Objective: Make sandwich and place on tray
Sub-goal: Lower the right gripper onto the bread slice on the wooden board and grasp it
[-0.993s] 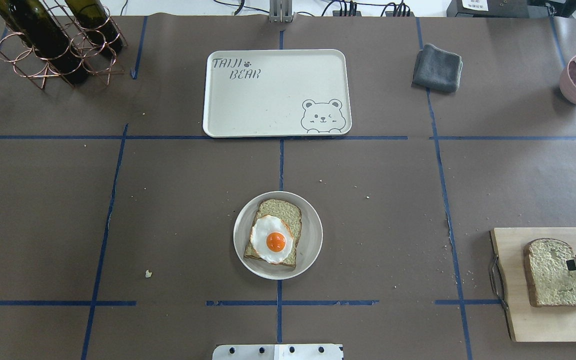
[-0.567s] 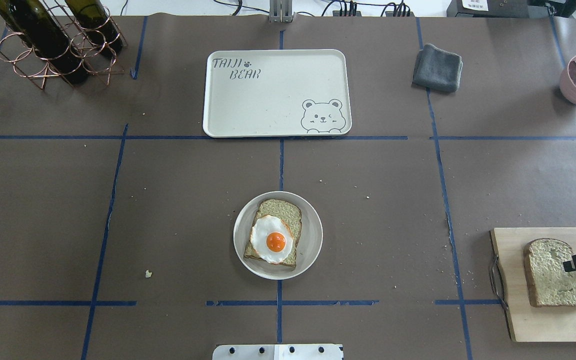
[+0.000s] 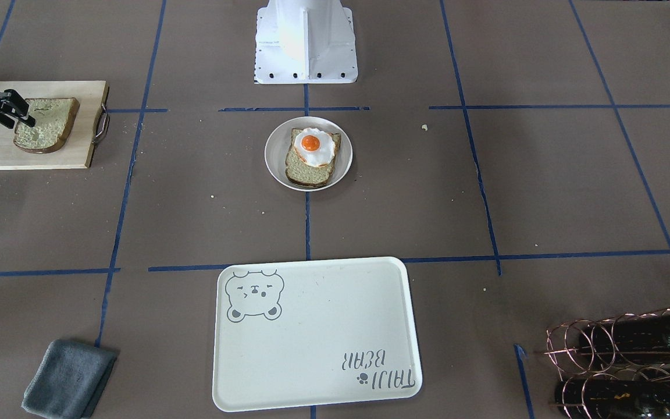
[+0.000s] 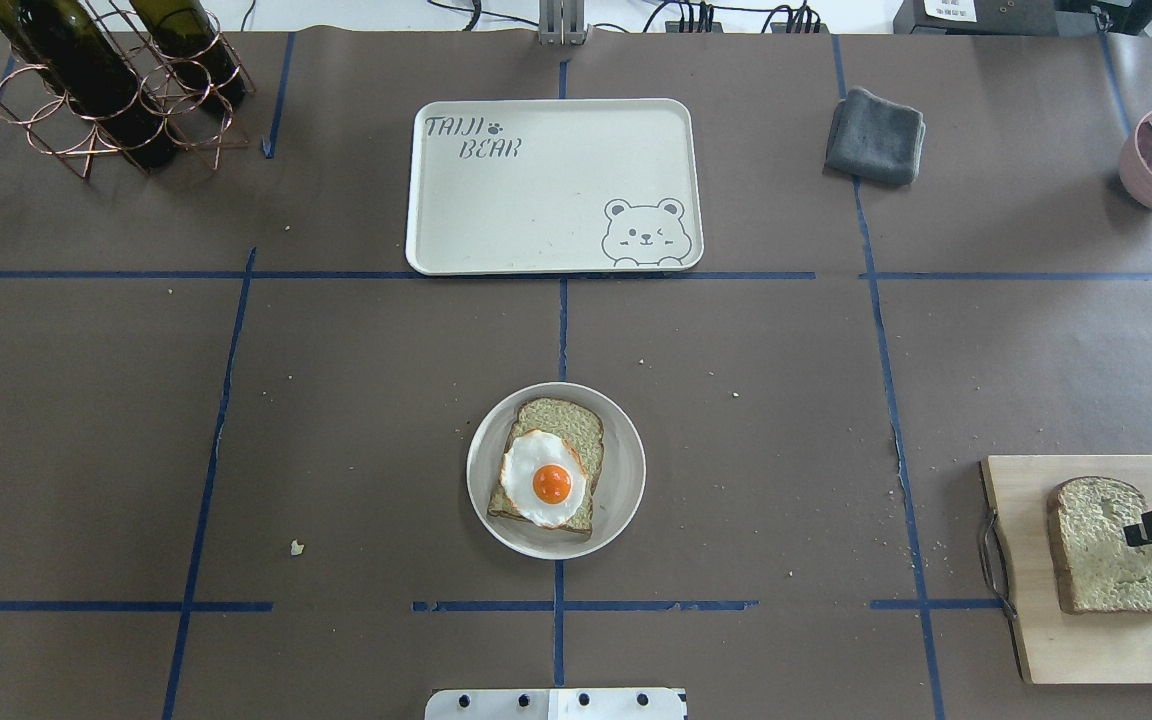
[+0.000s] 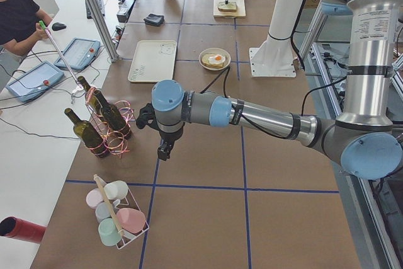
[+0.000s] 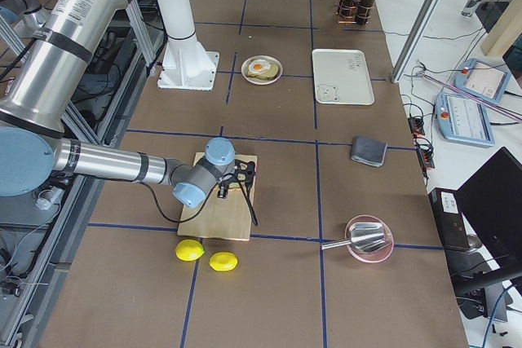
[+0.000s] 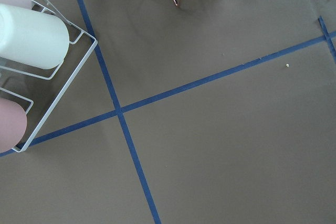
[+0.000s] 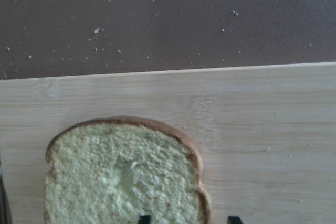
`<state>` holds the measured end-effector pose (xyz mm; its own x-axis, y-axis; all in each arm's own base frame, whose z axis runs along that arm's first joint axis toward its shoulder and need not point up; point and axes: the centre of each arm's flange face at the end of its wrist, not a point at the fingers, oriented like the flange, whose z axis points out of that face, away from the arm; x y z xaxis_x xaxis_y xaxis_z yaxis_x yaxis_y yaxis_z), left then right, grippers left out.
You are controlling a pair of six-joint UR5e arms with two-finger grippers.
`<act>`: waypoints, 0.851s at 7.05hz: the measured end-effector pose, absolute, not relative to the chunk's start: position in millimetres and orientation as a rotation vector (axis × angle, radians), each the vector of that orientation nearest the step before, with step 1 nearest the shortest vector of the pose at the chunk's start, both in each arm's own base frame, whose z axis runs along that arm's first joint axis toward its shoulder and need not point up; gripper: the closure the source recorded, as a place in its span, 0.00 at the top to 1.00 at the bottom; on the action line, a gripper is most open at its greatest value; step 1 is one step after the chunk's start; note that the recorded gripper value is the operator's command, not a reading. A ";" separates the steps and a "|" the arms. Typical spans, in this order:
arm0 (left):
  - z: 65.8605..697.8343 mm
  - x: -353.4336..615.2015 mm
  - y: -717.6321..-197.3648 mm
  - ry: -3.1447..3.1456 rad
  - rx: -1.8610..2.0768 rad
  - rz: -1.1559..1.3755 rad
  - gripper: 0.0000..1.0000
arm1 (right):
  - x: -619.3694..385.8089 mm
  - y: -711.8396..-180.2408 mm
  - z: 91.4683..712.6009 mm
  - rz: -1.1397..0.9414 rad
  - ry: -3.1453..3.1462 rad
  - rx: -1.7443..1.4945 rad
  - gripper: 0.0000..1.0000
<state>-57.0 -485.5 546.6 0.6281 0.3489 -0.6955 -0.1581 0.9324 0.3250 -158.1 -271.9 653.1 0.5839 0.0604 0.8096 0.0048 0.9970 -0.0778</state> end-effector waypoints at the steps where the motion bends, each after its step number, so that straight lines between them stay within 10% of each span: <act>1: 546.3 -57.0 -485.5 0.844 0.243 0.294 1.00 | -158.7 -271.4 653.9 0.031 -0.946 -0.077 0.49; 3: 545.9 -57.4 -485.3 0.844 0.245 0.294 1.00 | -159.5 -270.6 655.4 0.029 -0.944 -0.081 0.01; 6: 543.7 -57.7 -485.1 0.843 0.249 0.295 1.00 | -159.4 -269.9 655.5 0.025 -0.947 -0.079 0.00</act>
